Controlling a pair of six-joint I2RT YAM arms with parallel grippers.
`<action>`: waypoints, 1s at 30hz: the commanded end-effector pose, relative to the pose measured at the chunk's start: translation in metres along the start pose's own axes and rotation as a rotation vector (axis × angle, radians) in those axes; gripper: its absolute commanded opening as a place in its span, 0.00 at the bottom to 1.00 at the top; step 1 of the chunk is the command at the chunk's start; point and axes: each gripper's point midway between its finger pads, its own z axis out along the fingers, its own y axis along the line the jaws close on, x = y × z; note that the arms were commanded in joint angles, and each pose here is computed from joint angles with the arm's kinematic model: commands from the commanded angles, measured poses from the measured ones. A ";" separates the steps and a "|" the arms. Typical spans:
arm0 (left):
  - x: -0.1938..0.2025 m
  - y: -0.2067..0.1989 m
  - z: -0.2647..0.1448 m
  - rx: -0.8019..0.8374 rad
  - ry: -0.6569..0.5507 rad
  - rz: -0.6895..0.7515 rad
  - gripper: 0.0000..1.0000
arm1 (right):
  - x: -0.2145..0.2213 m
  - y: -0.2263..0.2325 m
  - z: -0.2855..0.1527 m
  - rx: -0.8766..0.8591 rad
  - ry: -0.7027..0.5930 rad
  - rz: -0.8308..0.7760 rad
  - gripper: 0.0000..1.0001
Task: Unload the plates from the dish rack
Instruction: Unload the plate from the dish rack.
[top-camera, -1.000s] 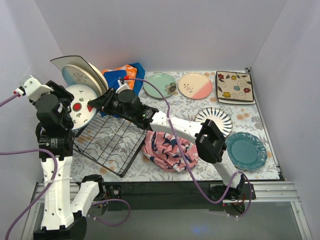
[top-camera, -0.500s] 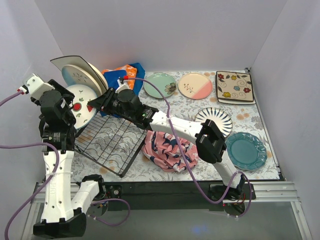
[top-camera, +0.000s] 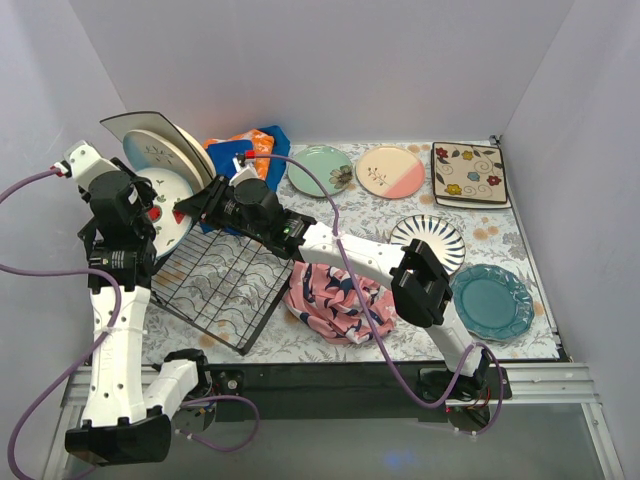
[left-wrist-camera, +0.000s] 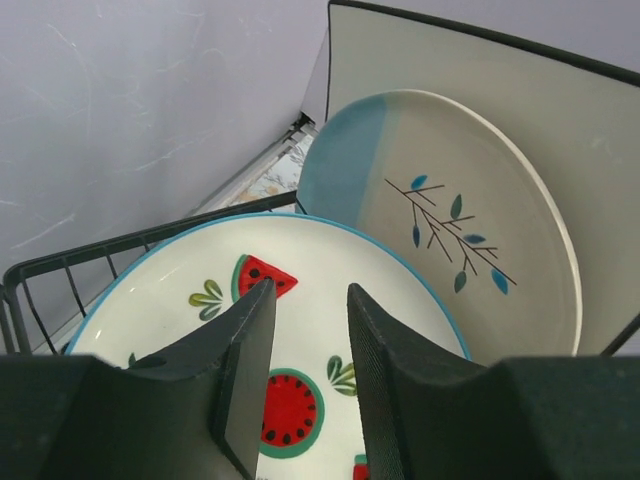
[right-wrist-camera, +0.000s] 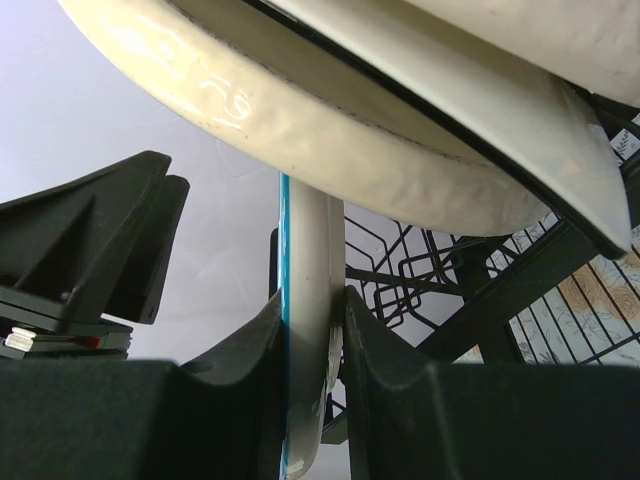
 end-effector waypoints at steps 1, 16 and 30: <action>0.004 -0.008 -0.004 0.051 0.039 -0.003 0.33 | -0.063 0.103 -0.023 -0.284 -0.181 0.043 0.01; 0.030 -0.011 0.003 0.070 0.100 0.016 0.31 | -0.076 0.108 -0.031 -0.301 -0.240 -0.010 0.01; 0.027 -0.016 0.003 0.094 0.095 0.000 0.31 | -0.072 0.109 -0.039 -0.321 -0.193 0.049 0.01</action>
